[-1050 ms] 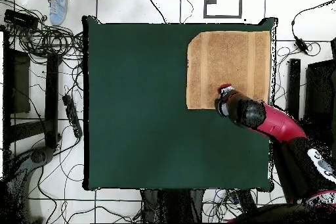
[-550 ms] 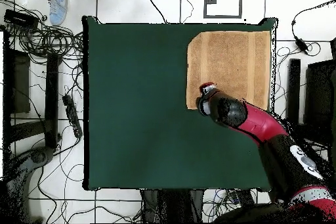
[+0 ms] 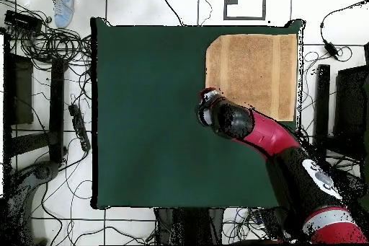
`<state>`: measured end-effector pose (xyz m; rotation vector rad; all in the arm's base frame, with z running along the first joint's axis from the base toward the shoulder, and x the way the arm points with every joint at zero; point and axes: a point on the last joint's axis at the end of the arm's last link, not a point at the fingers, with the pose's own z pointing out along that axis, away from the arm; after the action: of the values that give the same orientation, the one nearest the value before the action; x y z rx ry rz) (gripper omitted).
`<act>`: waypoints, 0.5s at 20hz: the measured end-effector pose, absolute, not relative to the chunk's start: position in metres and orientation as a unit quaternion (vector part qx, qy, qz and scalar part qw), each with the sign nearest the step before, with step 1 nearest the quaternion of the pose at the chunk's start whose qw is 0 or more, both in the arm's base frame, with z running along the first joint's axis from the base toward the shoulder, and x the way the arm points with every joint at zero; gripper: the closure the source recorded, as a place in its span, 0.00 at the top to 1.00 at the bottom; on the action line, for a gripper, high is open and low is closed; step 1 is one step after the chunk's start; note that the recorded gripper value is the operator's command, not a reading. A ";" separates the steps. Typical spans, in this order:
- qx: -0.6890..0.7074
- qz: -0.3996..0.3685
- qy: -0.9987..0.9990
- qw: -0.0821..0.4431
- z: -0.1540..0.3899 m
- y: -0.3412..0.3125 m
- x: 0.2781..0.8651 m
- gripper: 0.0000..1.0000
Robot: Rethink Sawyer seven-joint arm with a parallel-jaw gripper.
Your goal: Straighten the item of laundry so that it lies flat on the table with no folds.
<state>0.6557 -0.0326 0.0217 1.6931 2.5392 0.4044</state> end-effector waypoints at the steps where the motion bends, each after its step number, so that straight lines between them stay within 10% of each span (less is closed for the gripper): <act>1: 0.552 0.133 0.823 0.031 0.023 -0.032 0.656 0.00; 2: 0.556 0.133 0.820 0.030 0.022 -0.036 0.656 1.00; 10: 0.564 0.131 0.815 0.032 0.015 -0.046 0.653 1.00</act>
<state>0.6529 -0.0462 0.0149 1.7358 2.5078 0.4047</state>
